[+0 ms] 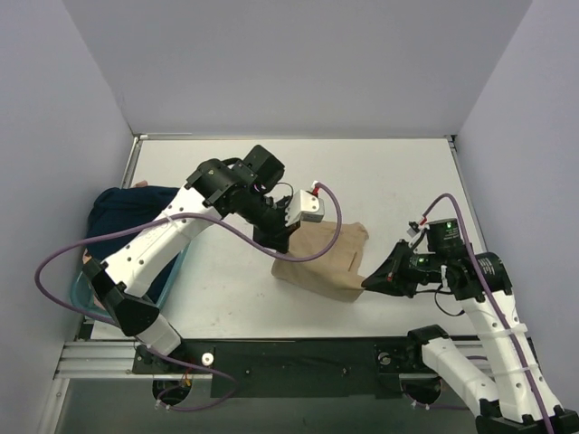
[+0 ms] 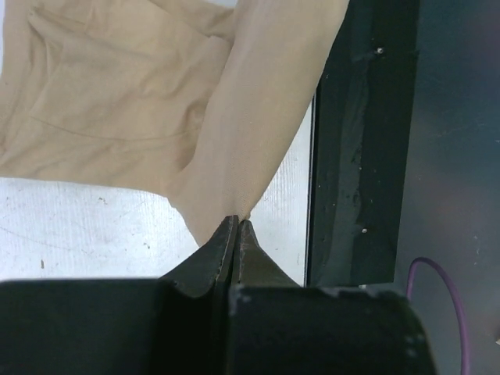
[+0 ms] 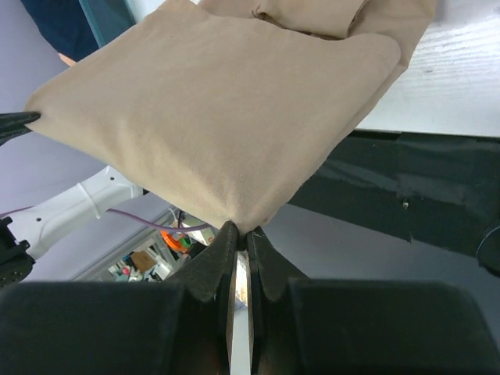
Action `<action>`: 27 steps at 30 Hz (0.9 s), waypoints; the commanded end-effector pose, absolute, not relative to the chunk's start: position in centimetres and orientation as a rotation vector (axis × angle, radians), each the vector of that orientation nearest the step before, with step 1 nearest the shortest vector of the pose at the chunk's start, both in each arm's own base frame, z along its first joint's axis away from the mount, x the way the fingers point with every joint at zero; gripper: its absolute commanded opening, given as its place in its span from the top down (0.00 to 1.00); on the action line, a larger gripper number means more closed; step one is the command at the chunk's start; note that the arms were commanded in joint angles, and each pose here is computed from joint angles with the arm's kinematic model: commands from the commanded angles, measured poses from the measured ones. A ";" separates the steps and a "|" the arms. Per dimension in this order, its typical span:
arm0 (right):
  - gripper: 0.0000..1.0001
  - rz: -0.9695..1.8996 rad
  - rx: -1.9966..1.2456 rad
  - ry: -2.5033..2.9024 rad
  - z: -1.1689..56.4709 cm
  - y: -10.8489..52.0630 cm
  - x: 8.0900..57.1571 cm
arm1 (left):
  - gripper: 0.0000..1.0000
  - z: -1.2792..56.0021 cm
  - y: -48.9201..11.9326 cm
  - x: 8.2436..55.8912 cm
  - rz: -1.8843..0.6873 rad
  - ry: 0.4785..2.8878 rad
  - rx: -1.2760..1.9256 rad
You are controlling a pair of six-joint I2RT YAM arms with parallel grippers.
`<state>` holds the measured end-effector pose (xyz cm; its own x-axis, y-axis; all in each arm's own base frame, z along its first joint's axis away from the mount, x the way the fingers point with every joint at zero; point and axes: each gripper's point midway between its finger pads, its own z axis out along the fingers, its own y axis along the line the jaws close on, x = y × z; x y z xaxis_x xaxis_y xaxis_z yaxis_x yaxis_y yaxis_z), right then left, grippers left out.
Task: Fold and stack the t-shirts
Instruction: Fold the long partially folded tshirt into a neat square
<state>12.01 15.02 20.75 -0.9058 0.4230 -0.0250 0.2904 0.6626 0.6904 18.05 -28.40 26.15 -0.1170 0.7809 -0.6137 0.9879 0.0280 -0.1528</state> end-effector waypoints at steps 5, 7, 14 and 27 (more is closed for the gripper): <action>1.00 0.997 0.599 2.776 21.1 14.6 14.9 | 1.00 26.4 -26.7 19.2 -0.752 2.043 1.708; 1.00 0.978 0.609 2.776 20.6 13.7 16.9 | 1.00 25.8 -26.9 21.8 -0.672 2.061 1.657; 1.00 0.952 0.616 2.851 18.3 11.0 22.2 | 1.00 23.3 -28.8 28.8 -0.530 2.053 1.671; 1.00 0.934 0.732 2.876 12.7 8.5 32.8 | 1.00 17.6 -30.5 40.8 -0.414 2.115 1.533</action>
<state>30.30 9.35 13.92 -0.8855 0.4488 0.1199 0.4312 0.6979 0.5718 37.27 -31.76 17.21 -0.2481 0.8009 -0.5450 0.9619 0.2705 -0.0404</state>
